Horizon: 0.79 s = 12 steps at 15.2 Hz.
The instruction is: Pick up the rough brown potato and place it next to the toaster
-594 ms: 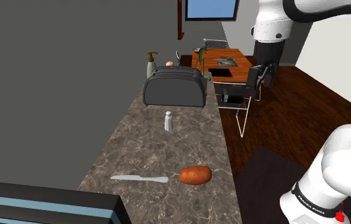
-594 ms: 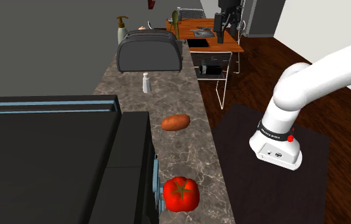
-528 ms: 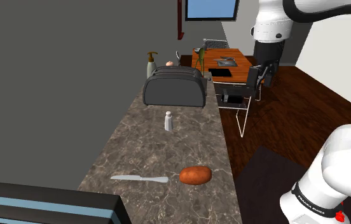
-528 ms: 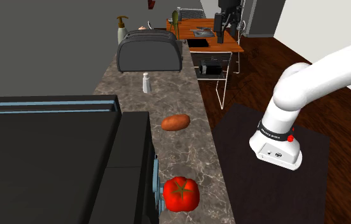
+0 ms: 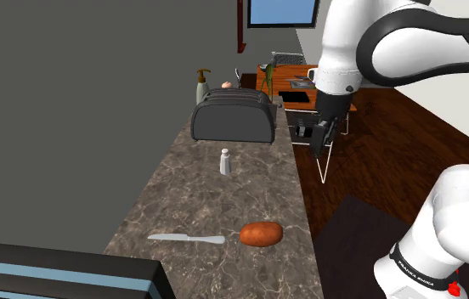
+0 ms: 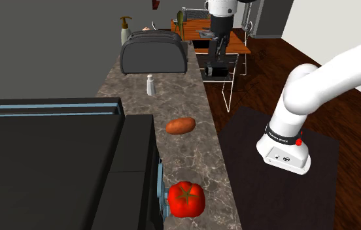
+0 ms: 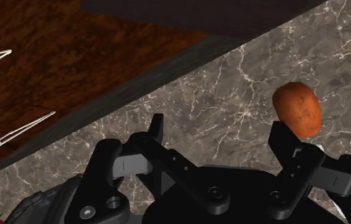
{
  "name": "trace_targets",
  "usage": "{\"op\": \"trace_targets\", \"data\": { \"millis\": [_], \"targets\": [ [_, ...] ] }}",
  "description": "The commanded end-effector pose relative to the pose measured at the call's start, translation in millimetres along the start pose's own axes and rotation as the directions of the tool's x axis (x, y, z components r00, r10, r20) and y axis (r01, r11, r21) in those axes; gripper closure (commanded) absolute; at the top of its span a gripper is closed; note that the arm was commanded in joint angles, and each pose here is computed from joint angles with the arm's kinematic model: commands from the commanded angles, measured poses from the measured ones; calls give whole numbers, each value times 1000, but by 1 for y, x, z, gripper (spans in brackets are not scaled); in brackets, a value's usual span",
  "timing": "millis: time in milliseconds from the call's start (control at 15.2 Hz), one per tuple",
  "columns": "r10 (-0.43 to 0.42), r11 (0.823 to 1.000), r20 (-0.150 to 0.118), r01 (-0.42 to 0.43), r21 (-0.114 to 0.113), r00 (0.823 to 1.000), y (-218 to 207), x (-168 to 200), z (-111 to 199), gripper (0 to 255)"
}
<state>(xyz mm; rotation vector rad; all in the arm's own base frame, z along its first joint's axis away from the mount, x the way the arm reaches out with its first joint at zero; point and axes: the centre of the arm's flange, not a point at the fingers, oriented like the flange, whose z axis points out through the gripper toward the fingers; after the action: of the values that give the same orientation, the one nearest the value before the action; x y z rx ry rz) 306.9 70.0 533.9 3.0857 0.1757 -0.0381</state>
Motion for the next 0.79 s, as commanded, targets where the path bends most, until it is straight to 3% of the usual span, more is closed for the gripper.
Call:
{"op": "trace_targets", "data": {
  "millis": [0, 330, 726],
  "targets": [
    [-63, 998, -23, 63, 1, 998, -17, 3, 21, 0],
    [-216, 976, -71, 216, -3, 974, -60, 11, 68, 0],
    [-392, 919, -126, 393, -18, 911, -113, 15, 123, 0]
  ]
}}
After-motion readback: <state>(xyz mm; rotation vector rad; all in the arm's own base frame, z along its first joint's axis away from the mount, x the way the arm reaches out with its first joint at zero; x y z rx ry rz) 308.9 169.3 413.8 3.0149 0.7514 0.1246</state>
